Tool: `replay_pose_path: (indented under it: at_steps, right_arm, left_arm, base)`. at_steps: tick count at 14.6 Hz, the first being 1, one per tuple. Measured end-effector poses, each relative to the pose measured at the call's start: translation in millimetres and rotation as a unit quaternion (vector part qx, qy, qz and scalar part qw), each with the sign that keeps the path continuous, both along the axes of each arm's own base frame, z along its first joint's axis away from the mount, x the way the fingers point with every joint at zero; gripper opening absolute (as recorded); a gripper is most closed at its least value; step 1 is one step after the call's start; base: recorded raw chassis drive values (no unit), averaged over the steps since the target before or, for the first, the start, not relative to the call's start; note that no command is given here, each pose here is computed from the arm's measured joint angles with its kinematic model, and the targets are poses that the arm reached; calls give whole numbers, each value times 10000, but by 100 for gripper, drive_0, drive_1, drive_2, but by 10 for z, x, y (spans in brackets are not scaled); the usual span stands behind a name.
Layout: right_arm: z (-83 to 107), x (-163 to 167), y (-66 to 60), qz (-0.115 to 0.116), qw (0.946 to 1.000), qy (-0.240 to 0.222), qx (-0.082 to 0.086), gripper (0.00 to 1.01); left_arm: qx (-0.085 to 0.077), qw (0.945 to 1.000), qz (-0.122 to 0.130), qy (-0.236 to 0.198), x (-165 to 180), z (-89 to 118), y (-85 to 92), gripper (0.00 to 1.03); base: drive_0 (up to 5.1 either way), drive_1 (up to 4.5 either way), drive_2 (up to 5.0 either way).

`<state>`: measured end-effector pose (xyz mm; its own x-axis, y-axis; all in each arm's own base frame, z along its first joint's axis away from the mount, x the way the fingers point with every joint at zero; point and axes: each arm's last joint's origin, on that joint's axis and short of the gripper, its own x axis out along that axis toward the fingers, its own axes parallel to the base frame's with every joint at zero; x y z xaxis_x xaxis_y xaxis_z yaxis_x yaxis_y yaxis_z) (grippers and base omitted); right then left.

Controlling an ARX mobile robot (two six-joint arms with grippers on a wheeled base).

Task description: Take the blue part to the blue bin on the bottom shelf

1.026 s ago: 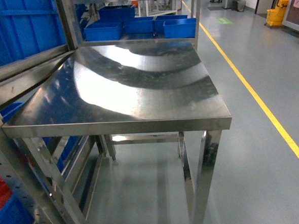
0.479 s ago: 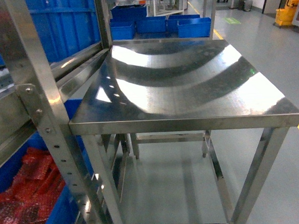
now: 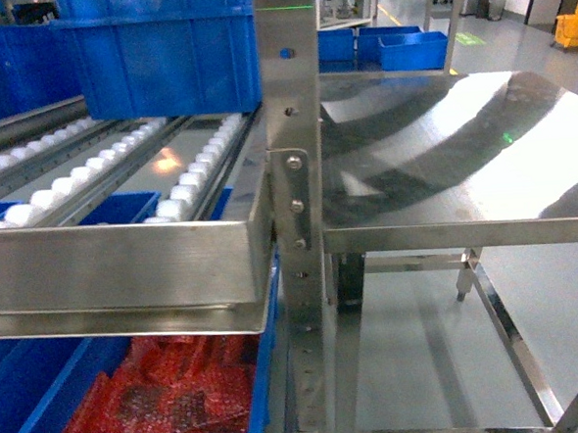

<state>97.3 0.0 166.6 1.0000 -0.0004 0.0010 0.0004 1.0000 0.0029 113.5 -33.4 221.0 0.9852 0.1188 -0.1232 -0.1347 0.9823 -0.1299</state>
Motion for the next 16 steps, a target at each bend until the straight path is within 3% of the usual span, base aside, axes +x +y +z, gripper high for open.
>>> replay_pose_path:
  at_steps: [16]
  right_arm:
    - [1,0,0,0,10000,-10,0,98]
  left_arm:
    - [-7,10000,-4,-16,0,3,0,43]
  base:
    - [-496,245,245]
